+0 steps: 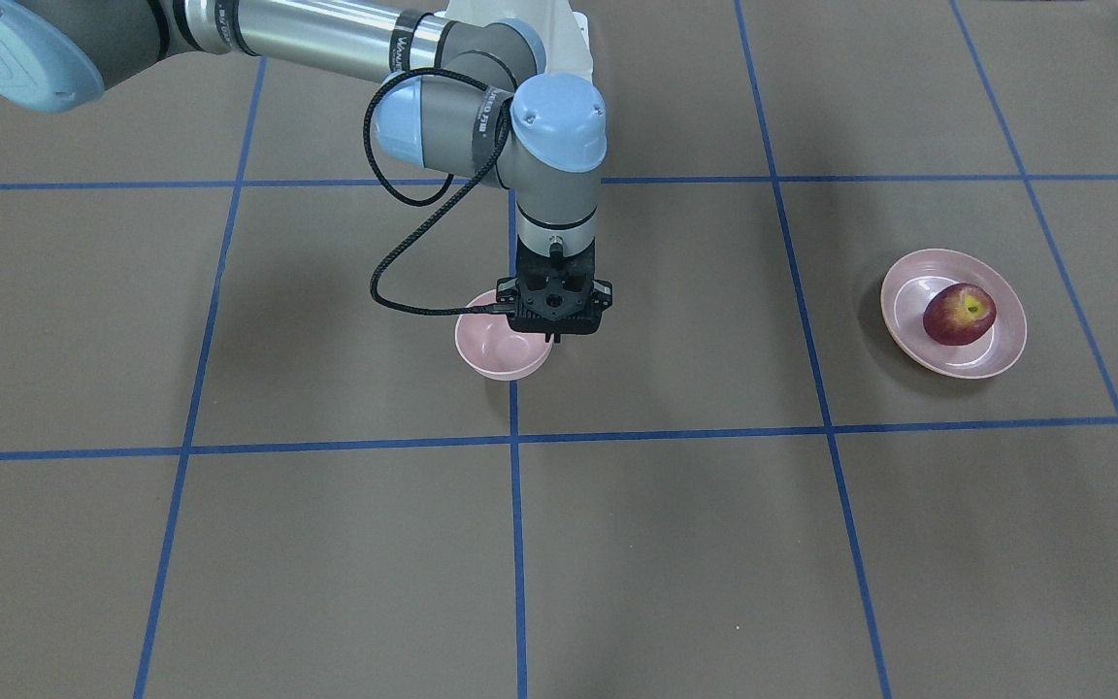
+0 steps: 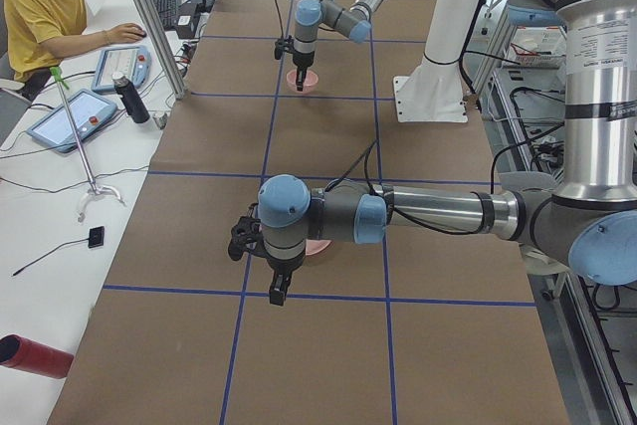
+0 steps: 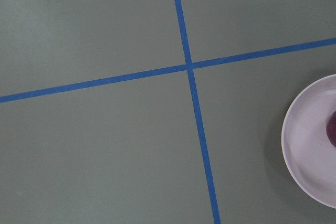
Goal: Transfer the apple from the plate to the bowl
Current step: 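Carry the pink bowl with the right gripper toward the table center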
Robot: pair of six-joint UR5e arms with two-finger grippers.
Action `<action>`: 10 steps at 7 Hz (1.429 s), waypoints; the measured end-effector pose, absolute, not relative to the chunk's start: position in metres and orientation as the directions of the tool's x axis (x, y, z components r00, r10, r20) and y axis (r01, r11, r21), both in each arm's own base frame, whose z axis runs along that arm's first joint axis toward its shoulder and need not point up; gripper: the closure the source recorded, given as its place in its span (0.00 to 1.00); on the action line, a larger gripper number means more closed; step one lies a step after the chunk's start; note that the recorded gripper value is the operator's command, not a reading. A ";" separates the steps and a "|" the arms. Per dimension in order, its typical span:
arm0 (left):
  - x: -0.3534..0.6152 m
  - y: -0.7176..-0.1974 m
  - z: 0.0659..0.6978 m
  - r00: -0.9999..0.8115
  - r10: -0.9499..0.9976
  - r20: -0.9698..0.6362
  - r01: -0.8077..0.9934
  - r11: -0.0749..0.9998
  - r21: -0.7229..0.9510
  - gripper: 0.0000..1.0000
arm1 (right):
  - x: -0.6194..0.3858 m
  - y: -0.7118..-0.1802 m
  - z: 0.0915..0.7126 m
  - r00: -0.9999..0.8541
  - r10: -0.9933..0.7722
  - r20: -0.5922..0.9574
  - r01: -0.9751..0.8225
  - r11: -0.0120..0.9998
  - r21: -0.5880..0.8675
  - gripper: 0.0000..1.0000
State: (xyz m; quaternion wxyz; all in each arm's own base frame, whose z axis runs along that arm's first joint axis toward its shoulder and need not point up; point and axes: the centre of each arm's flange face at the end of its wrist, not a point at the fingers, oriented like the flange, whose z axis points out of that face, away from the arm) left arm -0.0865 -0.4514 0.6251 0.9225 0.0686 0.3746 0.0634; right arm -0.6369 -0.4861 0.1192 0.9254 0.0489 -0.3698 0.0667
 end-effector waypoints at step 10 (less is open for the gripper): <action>-0.086 -0.451 0.627 0.711 0.167 -0.683 -0.066 0.983 0.171 0.02 | -0.664 -0.501 0.122 0.774 0.050 0.631 -0.115 0.991 0.063 0.00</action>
